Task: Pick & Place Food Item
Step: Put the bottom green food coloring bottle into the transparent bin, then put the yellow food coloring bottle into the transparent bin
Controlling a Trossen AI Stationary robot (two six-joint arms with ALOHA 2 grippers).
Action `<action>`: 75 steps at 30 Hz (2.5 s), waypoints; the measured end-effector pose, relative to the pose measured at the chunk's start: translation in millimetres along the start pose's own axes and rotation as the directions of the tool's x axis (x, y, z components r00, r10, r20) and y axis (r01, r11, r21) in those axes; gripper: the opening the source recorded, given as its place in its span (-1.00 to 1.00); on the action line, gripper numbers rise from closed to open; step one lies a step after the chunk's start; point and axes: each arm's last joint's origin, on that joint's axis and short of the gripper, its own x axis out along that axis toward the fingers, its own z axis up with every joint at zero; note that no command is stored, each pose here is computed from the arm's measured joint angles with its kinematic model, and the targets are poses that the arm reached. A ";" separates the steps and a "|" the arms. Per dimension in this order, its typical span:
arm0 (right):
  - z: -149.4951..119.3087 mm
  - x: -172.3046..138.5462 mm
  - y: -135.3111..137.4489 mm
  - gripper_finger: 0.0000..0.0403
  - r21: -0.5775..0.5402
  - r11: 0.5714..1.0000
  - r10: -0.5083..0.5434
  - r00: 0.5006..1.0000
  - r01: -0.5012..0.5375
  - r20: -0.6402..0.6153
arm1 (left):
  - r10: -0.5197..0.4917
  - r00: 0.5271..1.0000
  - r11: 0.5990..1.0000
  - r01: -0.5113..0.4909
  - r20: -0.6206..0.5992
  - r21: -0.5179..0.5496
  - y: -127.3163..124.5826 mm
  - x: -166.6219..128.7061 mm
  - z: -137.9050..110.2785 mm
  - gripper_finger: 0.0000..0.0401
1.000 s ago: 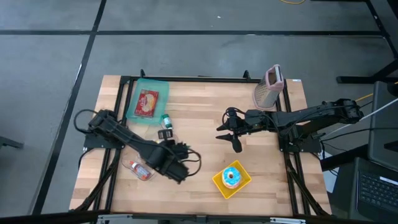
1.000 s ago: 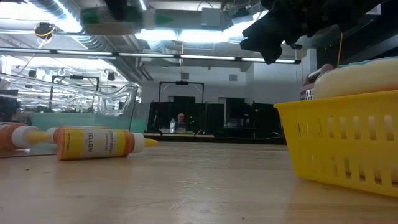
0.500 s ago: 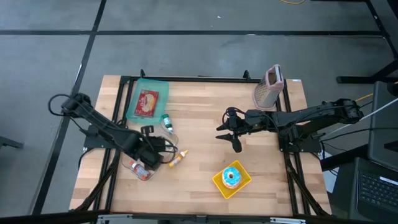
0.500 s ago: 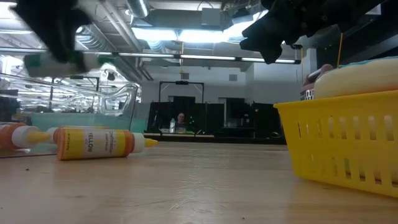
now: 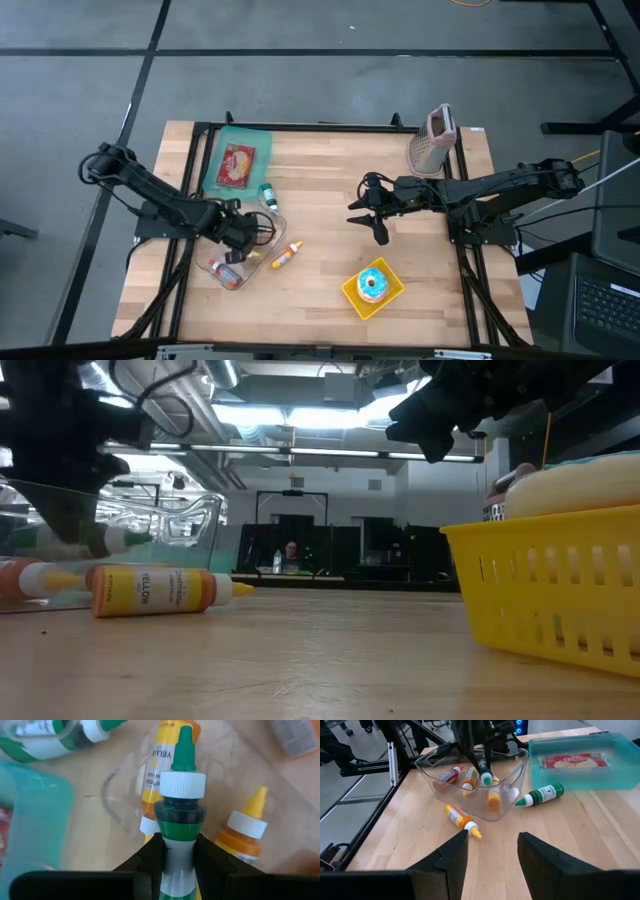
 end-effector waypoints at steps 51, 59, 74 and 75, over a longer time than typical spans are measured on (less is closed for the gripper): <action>-0.8 0.0 -0.2 -0.16 -0.006 1.000 -0.002 1.000 0.002 -0.008 | 0.089 0.985 0.992 -0.101 0.151 0.075 -51.0 -1.0 170.3 -0.05; -1.2 0.0 -0.3 -0.16 -0.005 1.000 -0.002 1.000 0.002 -0.012 | 0.085 0.991 0.975 -0.061 -0.105 0.214 -64.5 20.5 178.0 -0.05; -1.6 0.0 -0.3 -0.16 0.002 1.000 -0.002 1.000 0.002 -0.016 | -0.019 0.983 0.997 0.004 -0.184 -0.082 -73.2 33.1 168.8 -0.04; -1.6 0.0 -0.3 -0.16 0.002 1.000 -0.002 1.000 0.002 -0.016 | -0.016 0.981 0.996 -0.001 -0.192 -0.088 -72.4 34.7 167.7 -0.04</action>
